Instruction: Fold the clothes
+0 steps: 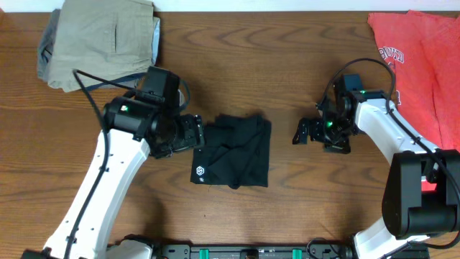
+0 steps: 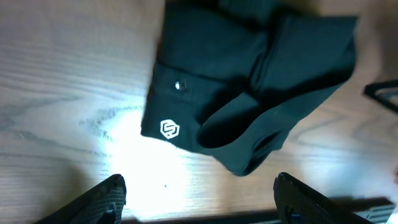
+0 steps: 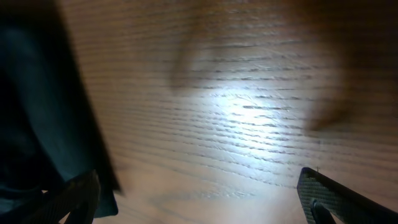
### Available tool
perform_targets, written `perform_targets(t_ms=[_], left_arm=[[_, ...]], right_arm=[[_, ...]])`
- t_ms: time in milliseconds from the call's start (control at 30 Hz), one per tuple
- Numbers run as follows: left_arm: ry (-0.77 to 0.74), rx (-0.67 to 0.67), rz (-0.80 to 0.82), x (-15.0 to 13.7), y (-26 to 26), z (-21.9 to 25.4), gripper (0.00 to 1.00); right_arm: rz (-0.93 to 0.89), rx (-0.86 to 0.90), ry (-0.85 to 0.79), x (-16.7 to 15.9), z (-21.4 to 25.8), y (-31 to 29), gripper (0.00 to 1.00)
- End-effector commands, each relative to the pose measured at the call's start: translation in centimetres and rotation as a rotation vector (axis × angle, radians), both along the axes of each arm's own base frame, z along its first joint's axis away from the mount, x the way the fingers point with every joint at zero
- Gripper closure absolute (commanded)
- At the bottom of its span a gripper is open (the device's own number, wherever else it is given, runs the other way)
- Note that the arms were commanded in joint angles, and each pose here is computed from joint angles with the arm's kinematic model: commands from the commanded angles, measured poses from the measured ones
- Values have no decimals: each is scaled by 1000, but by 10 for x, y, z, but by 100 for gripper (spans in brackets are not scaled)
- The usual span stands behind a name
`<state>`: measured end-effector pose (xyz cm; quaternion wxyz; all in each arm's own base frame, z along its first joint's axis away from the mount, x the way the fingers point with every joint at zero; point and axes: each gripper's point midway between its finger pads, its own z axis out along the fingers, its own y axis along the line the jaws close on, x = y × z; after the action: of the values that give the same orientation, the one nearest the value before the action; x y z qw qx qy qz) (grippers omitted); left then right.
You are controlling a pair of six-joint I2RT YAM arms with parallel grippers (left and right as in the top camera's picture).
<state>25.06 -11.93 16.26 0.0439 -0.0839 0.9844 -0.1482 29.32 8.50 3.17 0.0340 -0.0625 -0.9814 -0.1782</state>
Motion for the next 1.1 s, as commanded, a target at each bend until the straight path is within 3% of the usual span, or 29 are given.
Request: perform_targets(t_ms=[0, 133, 300, 833, 900, 1067], left_arm=[[95, -11, -45, -11, -6, -27, 22], [188, -60, -59, -17, -18, -54, 20], [262, -222, -119, -21, -46, -72, 20], [248, -272, -207, -25, -81, -77, 21], [234, -277, -201, -21, -83, -77, 27], [177, -297, -202, -8, -89, -76, 57]], right_arm=[[30, 17, -25, 4, 5, 7, 1], [30, 15, -14, 1, 5, 6, 1], [30, 15, -11, 0, 5, 6, 1], [30, 15, -7, -1, 5, 6, 1], [30, 15, -6, -1, 5, 6, 1], [30, 14, -6, -1, 5, 6, 1]])
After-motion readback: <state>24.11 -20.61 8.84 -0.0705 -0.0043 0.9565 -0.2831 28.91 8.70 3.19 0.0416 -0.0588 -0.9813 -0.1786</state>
